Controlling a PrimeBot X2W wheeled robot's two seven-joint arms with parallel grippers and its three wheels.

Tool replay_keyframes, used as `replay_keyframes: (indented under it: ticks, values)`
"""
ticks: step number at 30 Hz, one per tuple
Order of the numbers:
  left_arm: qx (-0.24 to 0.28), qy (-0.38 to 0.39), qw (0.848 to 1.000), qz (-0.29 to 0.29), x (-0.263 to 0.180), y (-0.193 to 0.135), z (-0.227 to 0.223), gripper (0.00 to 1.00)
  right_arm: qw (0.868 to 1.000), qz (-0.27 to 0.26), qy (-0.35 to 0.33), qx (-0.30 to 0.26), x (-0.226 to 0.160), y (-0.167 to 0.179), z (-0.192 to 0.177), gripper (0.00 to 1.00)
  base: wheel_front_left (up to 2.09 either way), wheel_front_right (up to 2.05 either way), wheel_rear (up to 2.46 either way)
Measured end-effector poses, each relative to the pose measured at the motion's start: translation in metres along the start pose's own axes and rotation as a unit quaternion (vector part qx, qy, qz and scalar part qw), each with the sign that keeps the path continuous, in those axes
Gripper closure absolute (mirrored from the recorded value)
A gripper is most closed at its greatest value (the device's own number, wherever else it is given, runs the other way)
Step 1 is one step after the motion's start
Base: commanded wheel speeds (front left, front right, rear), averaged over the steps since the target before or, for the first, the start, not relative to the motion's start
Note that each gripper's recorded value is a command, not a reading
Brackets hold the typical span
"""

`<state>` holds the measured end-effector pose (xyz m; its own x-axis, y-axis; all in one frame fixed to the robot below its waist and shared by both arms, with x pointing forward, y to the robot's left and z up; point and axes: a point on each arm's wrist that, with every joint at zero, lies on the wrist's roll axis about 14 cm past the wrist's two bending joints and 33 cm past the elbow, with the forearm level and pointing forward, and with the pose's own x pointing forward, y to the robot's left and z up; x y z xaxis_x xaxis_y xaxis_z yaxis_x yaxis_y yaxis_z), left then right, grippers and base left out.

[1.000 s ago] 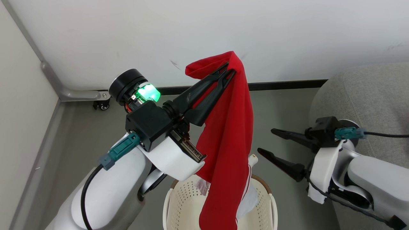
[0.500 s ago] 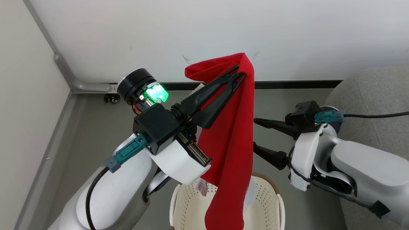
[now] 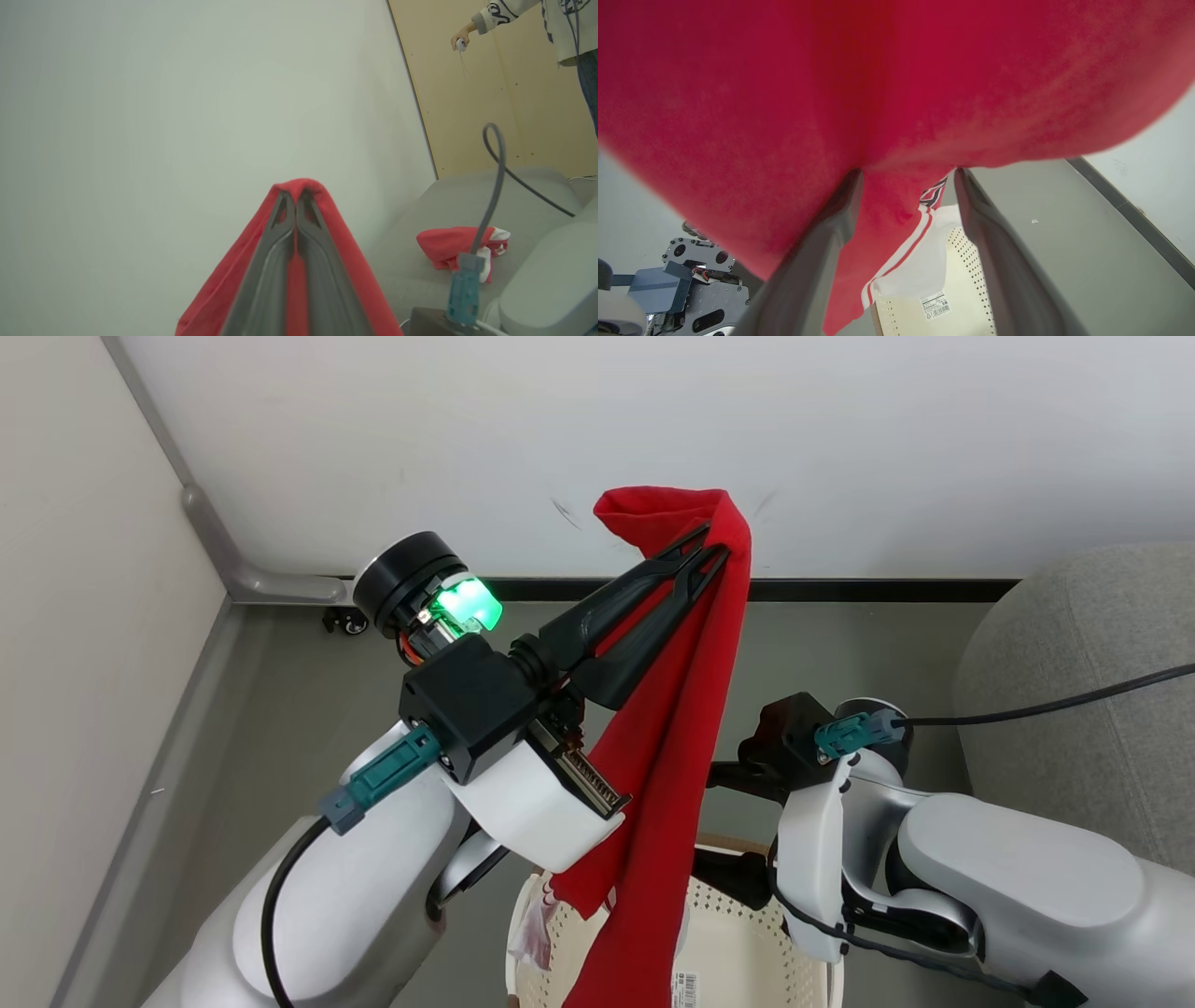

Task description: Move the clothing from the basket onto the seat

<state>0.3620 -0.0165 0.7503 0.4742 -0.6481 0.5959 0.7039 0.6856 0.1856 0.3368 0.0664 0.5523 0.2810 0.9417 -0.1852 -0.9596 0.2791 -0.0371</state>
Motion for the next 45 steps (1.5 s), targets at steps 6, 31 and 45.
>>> replay_keyframes:
  ticks: [6, 31, 45]
  values:
    - [-0.001, 0.000, 1.000, -0.001, 0.000, 0.000, -0.001, 1.00, 1.000, 0.012, -0.006, -0.013, 0.002, 0.009, 0.006, 0.00, 0.00, 0.00, 0.00]
    - [-0.015, 0.030, 0.999, 0.041, -0.009, 0.026, -0.027, 1.00, 0.996, -0.027, -0.076, -0.031, -0.037, -0.008, 0.000, 1.00, 0.00, 0.00, 0.00]
    - [-0.023, 0.048, 0.997, 0.050, -0.014, 0.030, -0.044, 1.00, 0.994, -0.092, -0.053, -0.036, -0.070, -0.036, -0.015, 0.55, 0.00, 0.00, 0.00]
